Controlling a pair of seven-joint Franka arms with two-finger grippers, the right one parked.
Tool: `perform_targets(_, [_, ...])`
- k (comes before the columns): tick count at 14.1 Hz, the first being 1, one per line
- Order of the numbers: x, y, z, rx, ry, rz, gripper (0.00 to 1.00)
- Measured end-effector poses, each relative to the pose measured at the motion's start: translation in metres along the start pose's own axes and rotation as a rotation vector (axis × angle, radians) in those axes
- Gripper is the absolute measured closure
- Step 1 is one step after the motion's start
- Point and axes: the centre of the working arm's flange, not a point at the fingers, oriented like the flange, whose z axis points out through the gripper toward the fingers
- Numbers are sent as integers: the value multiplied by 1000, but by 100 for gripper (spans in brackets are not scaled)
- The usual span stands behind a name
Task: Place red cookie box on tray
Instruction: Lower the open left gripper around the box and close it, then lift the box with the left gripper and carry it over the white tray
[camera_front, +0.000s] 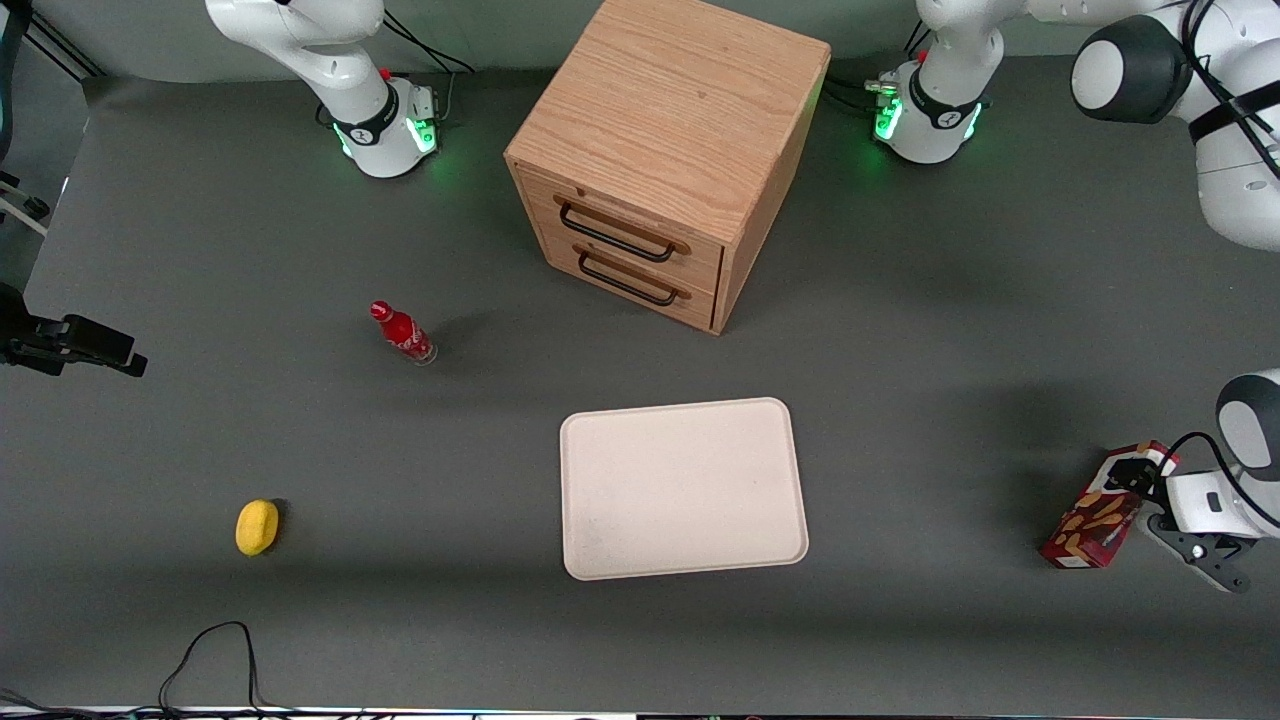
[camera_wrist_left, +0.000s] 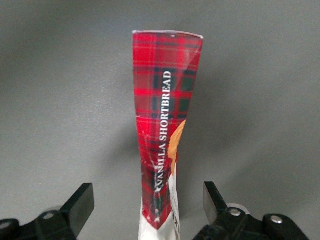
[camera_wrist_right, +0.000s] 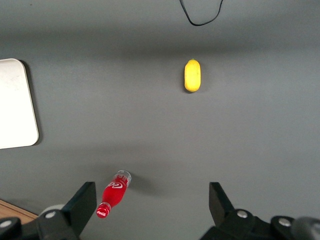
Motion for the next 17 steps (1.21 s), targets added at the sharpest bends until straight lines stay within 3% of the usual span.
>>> perform_targets(1, [1, 2, 2, -3, -2, 0, 8])
perform_targets(5, [5, 4, 2, -1, -4, -15, 56])
perform_targets(9, [4, 4, -1, 2, -3, -23, 95])
perform_targets(13, [2, 0, -23, 28, 16, -31, 97])
perform_targets(17, [-5, 4, -114, 62, 48, -42, 97])
